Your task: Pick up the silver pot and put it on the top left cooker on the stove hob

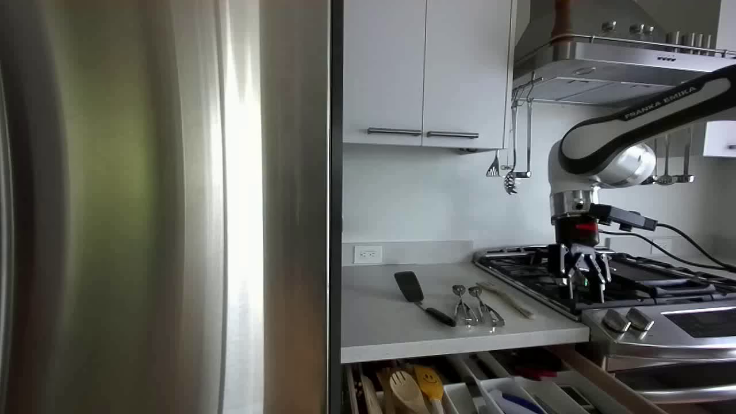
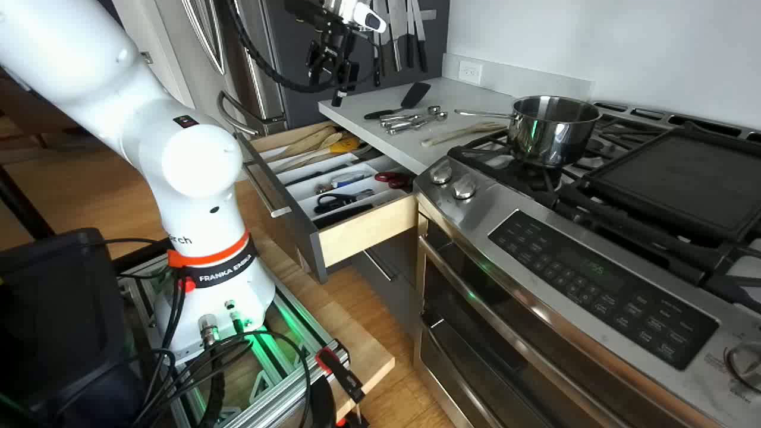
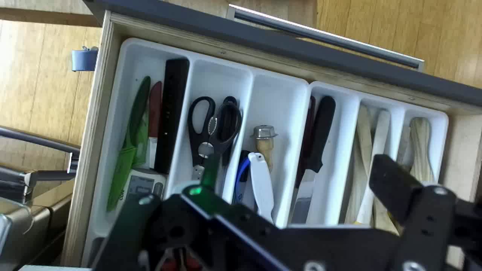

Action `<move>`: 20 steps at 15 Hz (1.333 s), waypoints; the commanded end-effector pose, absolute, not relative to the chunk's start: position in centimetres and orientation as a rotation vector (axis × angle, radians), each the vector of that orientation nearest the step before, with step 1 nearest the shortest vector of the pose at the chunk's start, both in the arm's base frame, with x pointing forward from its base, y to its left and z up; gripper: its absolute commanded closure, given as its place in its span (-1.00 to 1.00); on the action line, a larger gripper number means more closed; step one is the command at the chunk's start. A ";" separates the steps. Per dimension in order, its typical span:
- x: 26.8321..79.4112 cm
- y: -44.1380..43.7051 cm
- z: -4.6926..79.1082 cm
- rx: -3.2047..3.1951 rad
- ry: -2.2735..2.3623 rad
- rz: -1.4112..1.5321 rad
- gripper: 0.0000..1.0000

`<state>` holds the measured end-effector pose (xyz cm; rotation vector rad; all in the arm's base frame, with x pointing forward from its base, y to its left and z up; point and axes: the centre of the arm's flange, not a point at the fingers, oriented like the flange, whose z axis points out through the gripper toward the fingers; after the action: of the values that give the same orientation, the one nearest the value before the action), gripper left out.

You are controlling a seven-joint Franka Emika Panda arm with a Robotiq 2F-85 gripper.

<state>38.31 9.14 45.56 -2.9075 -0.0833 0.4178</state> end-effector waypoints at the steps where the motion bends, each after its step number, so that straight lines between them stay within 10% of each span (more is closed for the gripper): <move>1: 38.3 9.1 45.6 -2.908 -0.083 0.418 -1.00; 20: 42.9 11.9 50.6 -3.474 0.290 0.113 -1.00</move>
<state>40.74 11.72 49.81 -3.3569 0.1515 0.1455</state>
